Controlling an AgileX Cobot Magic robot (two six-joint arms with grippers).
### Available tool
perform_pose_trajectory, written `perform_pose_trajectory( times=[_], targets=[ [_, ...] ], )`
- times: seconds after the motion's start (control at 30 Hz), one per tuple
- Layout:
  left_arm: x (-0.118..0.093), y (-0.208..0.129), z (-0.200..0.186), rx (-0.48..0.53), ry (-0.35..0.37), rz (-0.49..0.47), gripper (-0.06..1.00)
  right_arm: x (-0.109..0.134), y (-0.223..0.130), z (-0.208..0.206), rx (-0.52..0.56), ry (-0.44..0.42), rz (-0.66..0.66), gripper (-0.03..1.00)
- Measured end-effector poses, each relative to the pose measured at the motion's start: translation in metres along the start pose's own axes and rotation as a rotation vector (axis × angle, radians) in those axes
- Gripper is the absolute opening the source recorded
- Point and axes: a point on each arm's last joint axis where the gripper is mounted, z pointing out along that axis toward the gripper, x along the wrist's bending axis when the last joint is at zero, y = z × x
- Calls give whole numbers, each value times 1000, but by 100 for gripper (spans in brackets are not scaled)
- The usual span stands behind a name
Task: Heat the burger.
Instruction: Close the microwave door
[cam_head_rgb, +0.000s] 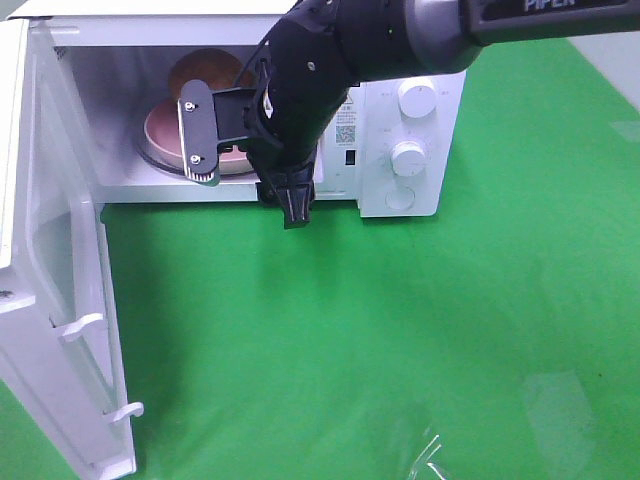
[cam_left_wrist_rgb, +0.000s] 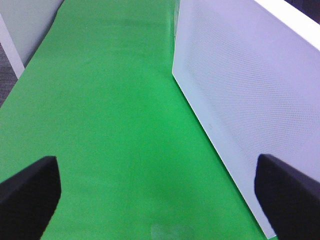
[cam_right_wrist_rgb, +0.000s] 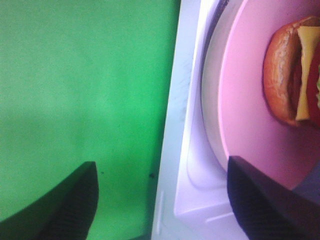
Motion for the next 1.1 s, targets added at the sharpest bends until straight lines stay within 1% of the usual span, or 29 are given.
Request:
perform_pose_trajectory(
  times=[0.13, 0.2, 0.23, 0.27, 0.3, 0.33, 0.37, 0.43, 0.53, 0.57, 0.67, 0.73, 0.77, 0.8, 0.9, 0.97, 1.0, 1.03, 1.1],
  targets=[
    [0, 0, 0, 0, 0, 0, 97, 4, -4, -10, -9, -3, 36, 70],
    [0, 0, 0, 0, 0, 0, 97, 8, -8, -23, -15, -7, 95, 70],
    [0, 0, 0, 0, 0, 0, 97, 8, -8, -23, -15, -7, 95, 70],
    [0, 0, 0, 0, 0, 0, 97, 13, -11, -30, -14, -4, 136, 70],
    [0, 0, 0, 0, 0, 0, 97, 13, -11, -30, -14, -4, 136, 70],
    [0, 0, 0, 0, 0, 0, 97, 16, -15, -37, -15, -3, 182, 70],
    [0, 0, 0, 0, 0, 0, 97, 16, -15, -37, -15, -3, 182, 70],
    [0, 0, 0, 0, 0, 0, 97, 26, -22, -51, -11, 6, 286, 70],
    [0, 0, 0, 0, 0, 0, 97, 29, -25, -54, -9, 9, 312, 70],
    [0, 0, 0, 0, 0, 0, 97, 36, -30, -62, -4, 18, 375, 70],
    [0, 0, 0, 0, 0, 0, 97, 39, -32, -66, -4, 18, 398, 70],
    [0, 0, 0, 0, 0, 0, 97, 46, -39, -82, -14, 10, 513, 70],
    [0, 0, 0, 0, 0, 0, 97, 46, -39, -82, -14, 10, 513, 70],
    [0, 0, 0, 0, 0, 0, 97, 51, -43, -89, -18, 9, 579, 70],
    [0, 0, 0, 0, 0, 0, 97, 53, -45, -93, -19, 8, 616, 70],
    [0, 0, 0, 0, 0, 0, 97, 61, -52, -106, -19, 8, 751, 70],
    [0, 0, 0, 0, 0, 0, 97, 61, -52, -106, -19, 8, 751, 70],
    [0, 0, 0, 0, 0, 0, 97, 67, -56, -113, -16, 9, 814, 70],
    [0, 0, 0, 0, 0, 0, 97, 70, -58, -115, -10, 12, 840, 70]
  ],
)
